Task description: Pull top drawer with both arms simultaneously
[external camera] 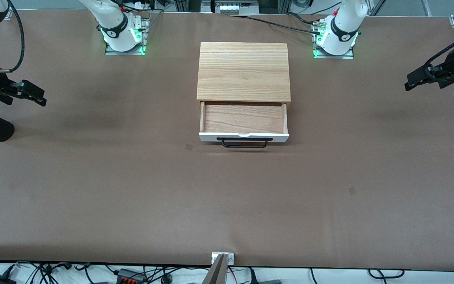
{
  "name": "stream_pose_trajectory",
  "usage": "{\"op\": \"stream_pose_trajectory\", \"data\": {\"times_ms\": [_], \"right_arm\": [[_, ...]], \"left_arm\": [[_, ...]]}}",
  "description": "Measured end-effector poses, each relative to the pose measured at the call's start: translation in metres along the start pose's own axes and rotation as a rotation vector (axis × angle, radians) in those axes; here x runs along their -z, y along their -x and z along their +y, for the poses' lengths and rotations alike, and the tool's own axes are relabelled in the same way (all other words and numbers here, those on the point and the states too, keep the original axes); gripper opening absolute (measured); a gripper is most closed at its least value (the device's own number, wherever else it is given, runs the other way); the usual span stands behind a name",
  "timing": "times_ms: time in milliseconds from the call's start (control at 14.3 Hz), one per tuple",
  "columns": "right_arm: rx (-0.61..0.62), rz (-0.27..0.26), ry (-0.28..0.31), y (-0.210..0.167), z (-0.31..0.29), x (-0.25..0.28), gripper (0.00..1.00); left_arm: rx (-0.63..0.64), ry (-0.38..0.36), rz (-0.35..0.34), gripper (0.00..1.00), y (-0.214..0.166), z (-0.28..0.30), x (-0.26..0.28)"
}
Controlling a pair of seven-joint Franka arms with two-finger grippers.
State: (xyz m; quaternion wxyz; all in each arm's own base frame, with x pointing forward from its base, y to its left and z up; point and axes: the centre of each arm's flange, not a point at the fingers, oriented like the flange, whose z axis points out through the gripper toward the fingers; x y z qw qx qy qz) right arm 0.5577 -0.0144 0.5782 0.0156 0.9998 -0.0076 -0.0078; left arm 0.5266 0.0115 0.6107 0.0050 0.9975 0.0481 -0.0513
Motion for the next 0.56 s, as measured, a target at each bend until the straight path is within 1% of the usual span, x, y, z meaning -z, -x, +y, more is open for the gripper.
{"op": "stream_pose_trajectory", "data": {"times_ms": [558], "right_arm": [[0.002,0.002,0.000,0.0002,-0.0011,0.0010,1.00]], "left_arm": [[0.000,0.000,0.000,1.00,0.0000,-0.0002,0.0000]]}}
